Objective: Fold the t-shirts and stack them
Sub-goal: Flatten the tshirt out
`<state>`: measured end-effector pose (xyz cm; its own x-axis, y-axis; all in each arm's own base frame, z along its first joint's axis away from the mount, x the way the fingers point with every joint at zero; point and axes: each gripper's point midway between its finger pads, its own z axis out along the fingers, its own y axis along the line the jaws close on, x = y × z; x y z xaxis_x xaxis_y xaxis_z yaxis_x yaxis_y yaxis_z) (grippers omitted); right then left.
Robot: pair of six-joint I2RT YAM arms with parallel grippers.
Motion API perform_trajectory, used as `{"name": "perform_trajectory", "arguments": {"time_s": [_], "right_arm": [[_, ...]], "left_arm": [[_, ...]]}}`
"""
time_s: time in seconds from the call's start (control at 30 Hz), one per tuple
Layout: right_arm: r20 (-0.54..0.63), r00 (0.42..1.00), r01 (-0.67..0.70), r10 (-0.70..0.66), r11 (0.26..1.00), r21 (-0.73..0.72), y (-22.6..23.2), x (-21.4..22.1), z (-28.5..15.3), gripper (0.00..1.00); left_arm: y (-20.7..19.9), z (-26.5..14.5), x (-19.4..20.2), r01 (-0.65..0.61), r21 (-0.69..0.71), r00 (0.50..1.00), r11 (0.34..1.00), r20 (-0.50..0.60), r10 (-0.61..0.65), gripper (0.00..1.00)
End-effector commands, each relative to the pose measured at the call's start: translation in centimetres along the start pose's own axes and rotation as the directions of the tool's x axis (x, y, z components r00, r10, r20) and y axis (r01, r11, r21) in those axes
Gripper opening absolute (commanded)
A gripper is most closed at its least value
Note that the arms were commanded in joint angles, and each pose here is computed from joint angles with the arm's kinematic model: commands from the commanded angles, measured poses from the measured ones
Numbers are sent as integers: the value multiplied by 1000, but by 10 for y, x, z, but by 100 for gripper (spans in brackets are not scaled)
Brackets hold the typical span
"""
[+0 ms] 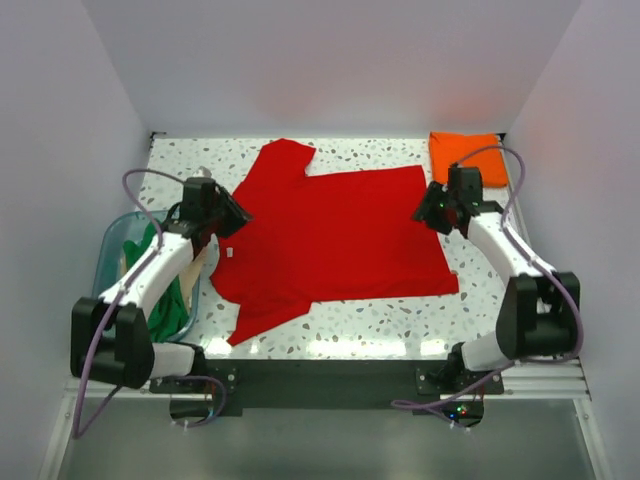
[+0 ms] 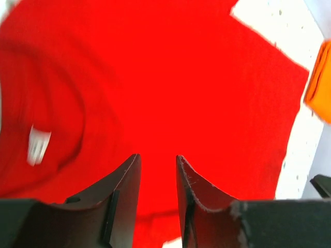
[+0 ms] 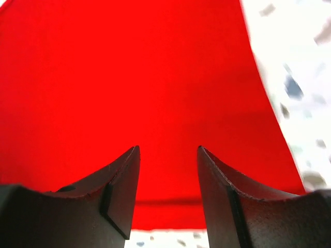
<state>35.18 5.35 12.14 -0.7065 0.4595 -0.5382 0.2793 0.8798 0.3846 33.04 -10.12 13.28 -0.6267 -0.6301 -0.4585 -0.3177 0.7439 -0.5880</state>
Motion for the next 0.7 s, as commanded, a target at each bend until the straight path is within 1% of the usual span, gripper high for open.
{"name": "perform_trajectory", "arguments": {"time_s": [0.0, 0.03, 0.07, 0.1, 0.13, 0.17, 0.2, 0.23, 0.27, 0.3, 0.33, 0.37, 0.4, 0.43, 0.47, 0.5, 0.57, 0.6, 0.63, 0.67], "right_arm": [[135, 989, 64, -61, 998, -11, 31, -57, 27, 52], [105, 993, 57, -56, 998, -6, 31, -55, 47, 51], [96, 994, 55, -54, 998, -4, 33, -57, 57, 51], [116, 992, 56, -54, 998, -14, 41, -70, 60, 51], [89, 995, 53, -53, 999, 1, 39, -66, 79, 51], [87, 995, 52, -52, 999, 0, 42, -69, 85, 51], [116, 992, 61, -59, 998, -14, 53, -83, 88, 50], [89, 994, 61, -62, 998, 7, 48, -78, 105, 50], [95, 994, 61, -63, 998, 21, 49, -82, 112, 50], [119, 991, 63, -64, 998, 8, 57, -97, 117, 50], [116, 991, 64, -65, 998, 15, 59, -100, 123, 49], [95, 993, 64, -68, 997, 43, 53, -95, 142, 49], [119, 991, 62, -66, 997, 37, 60, -110, 143, 49], [116, 991, 66, -71, 997, 42, 61, -112, 149, 49], [88, 993, 66, -72, 995, 70, 54, -105, 168, 49], [96, 993, 67, -73, 995, 72, 59, -114, 169, 49], [85, 994, 68, -75, 994, 90, 57, -114, 182, 49], [73, 994, 69, -77, 992, 102, 54, -112, 191, 49], [69, 995, 70, -77, 992, 109, 53, -112, 195, 49], [63, 995, 71, -79, 991, 115, 52, -112, 199, 49]], "left_arm": [[-35, 26, -63, -53, 3, 980, 999, 191, 51, 37], [-26, 46, -59, -48, -37, 985, 998, 161, 54, 37], [-33, 53, -72, -46, -43, 980, 998, 189, 54, 35], [-31, 62, -75, -45, -62, 981, 997, 188, 56, 34], [-20, 82, -70, -48, -108, 986, 993, 156, 64, 33], [-30, 89, -82, -52, -101, 983, 994, 172, 69, 33], [-30, 98, -84, -58, -112, 984, 992, 164, 75, 32], [-30, 116, -87, -68, -128, 985, 989, 147, 86, 31], [-30, 125, -90, -70, -139, 985, 988, 146, 90, 30], [-29, 133, -92, -75, -148, 985, 986, 143, 97, 30], [-17, 152, -85, -91, -185, 988, 979, 110, 112, 30], [-24, 158, -98, -94, -190, 983, 977, 136, 121, 30], [-21, 166, -99, -104, -205, 983, 973, 128, 132, 30], [-17, 182, -99, -108, -225, 984, 968, 112, 136, 29], [-14, 189, -101, -112, -242, 984, 964, 106, 141, 29], [-11, 196, -100, -112, -257, 985, 960, 97, 141, 29], [-6, 216, -100, -115, -270, 987, 956, 76, 141, 28], [4, 227, -94, -117, -294, 989, 949, 53, 138, 28], [-1, 231, -103, -113, -288, 988, 951, 70, 139, 28], [0, 235, -104, -112, -288, 988, 951, 67, 137, 28]]}}
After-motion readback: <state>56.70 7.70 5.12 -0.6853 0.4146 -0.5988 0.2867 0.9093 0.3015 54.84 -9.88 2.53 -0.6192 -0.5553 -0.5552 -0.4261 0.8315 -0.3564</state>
